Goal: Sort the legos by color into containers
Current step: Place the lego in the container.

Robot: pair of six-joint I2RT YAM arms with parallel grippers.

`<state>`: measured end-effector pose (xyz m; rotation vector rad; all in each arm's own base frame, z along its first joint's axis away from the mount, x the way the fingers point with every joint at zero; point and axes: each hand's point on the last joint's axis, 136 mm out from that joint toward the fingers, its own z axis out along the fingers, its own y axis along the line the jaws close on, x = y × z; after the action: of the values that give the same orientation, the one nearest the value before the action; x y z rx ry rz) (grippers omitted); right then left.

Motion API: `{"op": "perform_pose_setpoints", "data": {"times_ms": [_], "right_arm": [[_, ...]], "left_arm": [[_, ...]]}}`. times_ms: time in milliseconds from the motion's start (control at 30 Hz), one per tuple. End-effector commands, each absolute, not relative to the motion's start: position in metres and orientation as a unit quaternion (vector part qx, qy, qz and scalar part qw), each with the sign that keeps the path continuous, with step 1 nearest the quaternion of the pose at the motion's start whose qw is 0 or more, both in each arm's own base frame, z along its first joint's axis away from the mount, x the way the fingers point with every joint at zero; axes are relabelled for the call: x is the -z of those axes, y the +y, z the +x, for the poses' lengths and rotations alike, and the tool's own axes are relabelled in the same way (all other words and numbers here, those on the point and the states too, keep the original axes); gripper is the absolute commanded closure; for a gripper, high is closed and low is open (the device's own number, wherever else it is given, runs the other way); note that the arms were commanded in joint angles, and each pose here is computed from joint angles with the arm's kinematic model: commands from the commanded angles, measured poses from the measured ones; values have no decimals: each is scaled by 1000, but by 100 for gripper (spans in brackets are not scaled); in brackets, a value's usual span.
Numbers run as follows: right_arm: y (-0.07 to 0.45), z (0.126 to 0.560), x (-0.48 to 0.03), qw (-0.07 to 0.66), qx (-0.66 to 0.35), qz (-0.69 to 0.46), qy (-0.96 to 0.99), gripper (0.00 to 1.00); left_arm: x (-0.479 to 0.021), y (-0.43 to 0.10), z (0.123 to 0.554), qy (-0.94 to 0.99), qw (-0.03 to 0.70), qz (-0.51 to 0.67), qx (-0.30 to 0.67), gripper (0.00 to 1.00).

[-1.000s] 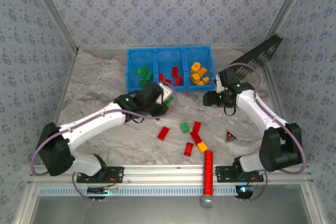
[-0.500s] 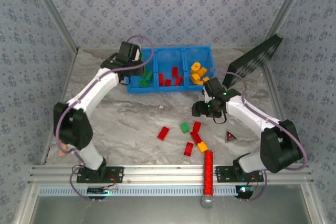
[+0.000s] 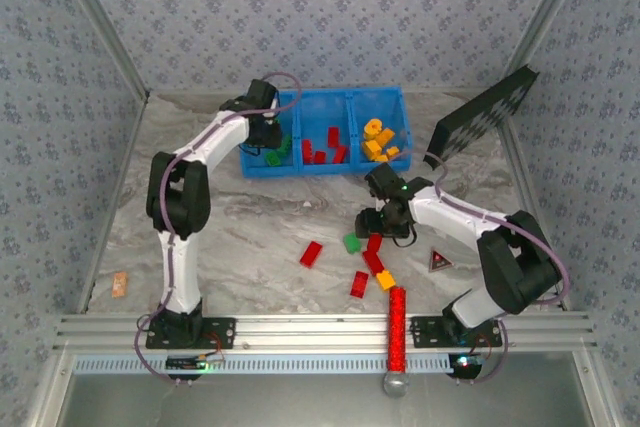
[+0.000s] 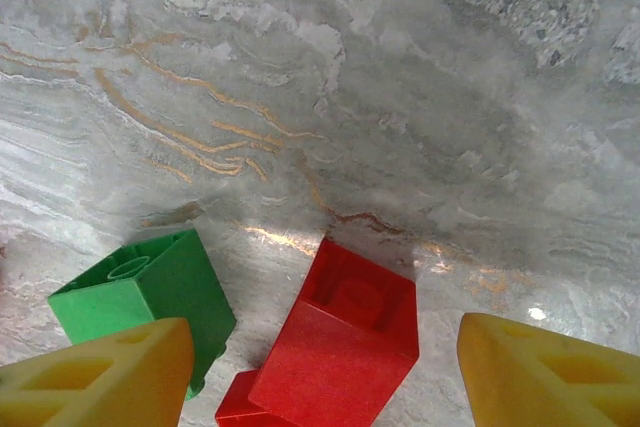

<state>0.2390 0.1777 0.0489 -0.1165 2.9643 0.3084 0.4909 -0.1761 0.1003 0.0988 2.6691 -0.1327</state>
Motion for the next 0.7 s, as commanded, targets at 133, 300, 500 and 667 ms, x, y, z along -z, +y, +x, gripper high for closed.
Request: {"op": "perform_pose_setpoints", "data": {"times_ms": [133, 300, 500, 667], "right_arm": [[167, 230, -39, 67, -71, -19, 995, 28], [167, 226, -31, 60, -65, -17, 996, 28], [167, 227, -21, 54, -58, -14, 997, 34], [168, 228, -16, 53, -55, -17, 997, 58]], "left_arm": [[-87, -188, 488, 978, 194, 31, 66, 74], [-86, -186, 484, 979, 191, 28, 67, 62], [-93, -186, 482, 977, 198, 25, 70, 53], [-117, -186, 480, 972, 222, 29, 78, 50]]}}
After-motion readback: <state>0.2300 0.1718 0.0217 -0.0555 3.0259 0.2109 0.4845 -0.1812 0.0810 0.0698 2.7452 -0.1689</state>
